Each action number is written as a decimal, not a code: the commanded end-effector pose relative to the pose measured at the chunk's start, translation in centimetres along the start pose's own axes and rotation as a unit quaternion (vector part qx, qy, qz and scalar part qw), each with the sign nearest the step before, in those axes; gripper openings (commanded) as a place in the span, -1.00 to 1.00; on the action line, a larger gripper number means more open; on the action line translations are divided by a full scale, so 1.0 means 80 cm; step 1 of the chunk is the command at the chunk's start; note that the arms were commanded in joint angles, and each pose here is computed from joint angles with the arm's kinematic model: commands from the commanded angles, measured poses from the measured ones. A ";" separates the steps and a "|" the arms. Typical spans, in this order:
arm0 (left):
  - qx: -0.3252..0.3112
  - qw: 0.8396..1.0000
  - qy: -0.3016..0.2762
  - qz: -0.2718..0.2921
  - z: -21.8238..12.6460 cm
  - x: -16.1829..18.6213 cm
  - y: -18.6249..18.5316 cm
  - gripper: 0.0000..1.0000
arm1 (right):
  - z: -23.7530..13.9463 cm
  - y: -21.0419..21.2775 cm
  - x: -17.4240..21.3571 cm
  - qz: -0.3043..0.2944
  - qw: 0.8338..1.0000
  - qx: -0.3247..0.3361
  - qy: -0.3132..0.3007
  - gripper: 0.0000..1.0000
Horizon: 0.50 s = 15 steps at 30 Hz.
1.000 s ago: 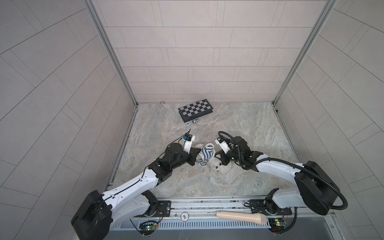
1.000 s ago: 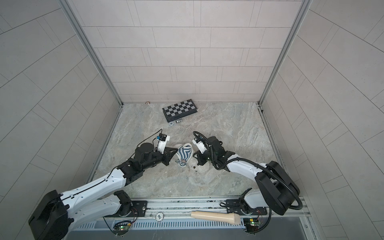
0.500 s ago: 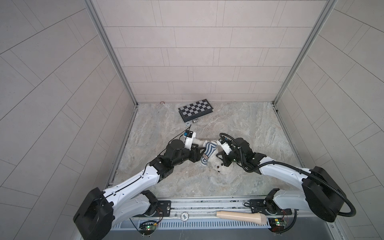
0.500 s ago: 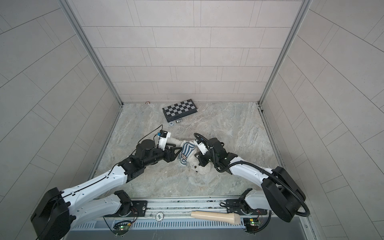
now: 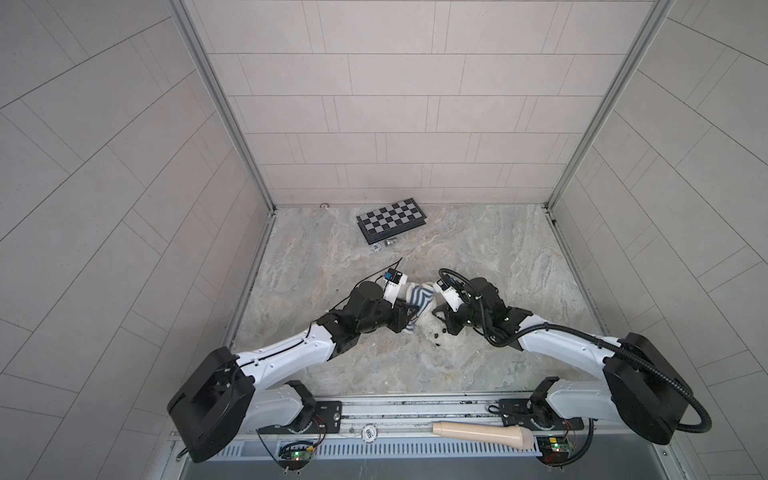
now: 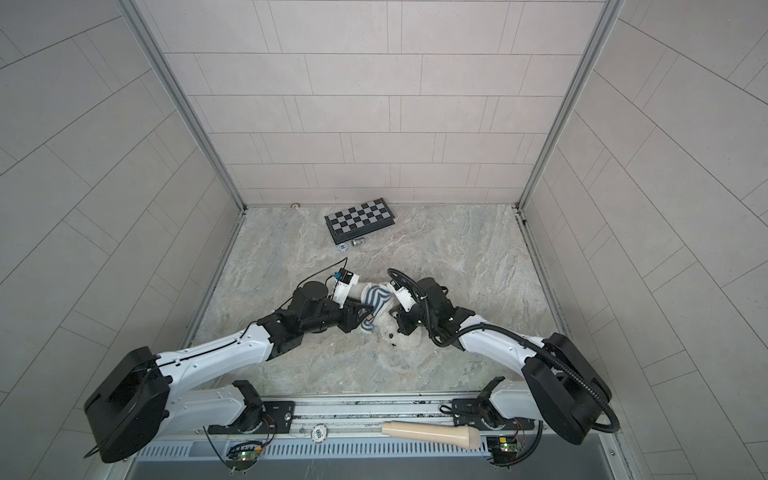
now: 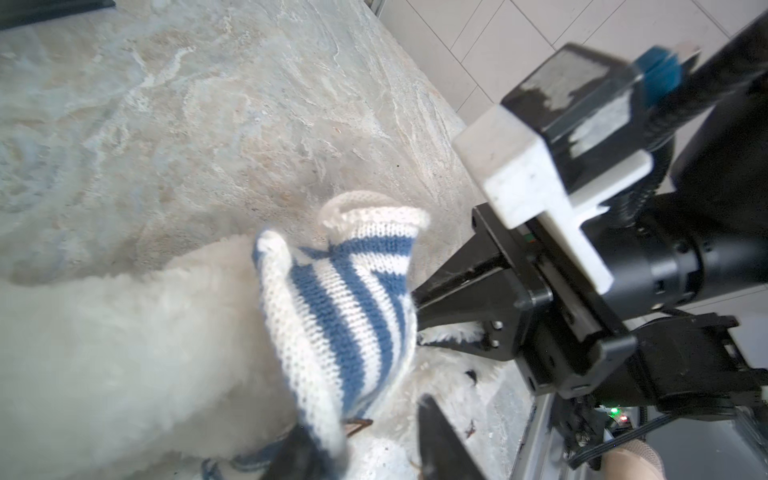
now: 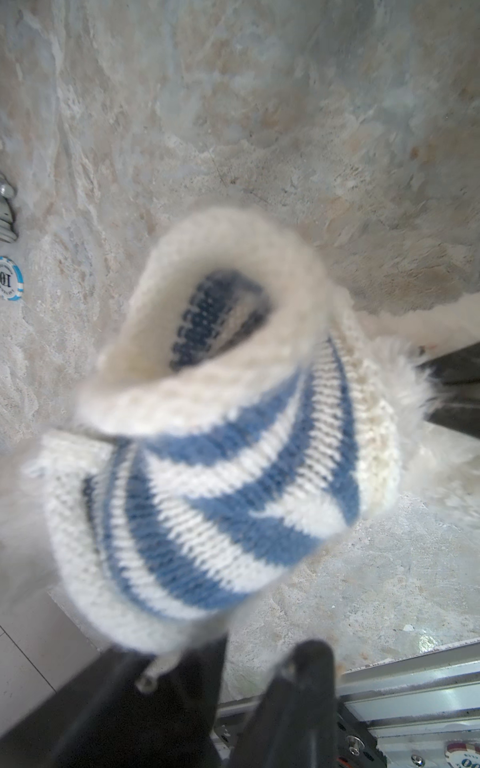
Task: Dress the teddy bear
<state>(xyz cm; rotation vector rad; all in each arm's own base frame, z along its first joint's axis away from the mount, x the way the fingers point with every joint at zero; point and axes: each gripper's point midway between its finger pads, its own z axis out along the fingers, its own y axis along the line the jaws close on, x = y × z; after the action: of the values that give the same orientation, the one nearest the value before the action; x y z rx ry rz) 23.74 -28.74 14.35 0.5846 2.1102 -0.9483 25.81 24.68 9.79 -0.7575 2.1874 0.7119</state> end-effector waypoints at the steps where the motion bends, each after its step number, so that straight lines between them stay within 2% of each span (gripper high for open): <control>1: 0.001 1.000 -0.009 0.010 0.003 -0.005 -0.002 -0.65 | 0.001 -0.005 -0.009 0.008 1.000 0.013 -0.006 -1.00; 4: -0.005 1.000 -0.002 0.009 0.004 0.005 0.003 -0.99 | -0.003 -0.018 -0.009 0.027 0.999 0.035 -0.007 -1.00; 8: -0.019 0.999 0.026 0.022 0.010 0.030 0.012 -1.00 | -0.008 -0.038 -0.003 0.057 0.996 0.068 -0.011 -1.00; 15: -0.080 0.992 0.086 0.042 0.024 0.085 0.053 -1.00 | -0.004 -0.057 0.019 0.107 0.990 0.088 0.005 -1.00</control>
<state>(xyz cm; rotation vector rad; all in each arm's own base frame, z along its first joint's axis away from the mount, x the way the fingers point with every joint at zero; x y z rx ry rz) 23.47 -28.27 9.34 0.6532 2.2025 -0.8049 27.38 22.64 9.08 -0.5565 2.2695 0.6718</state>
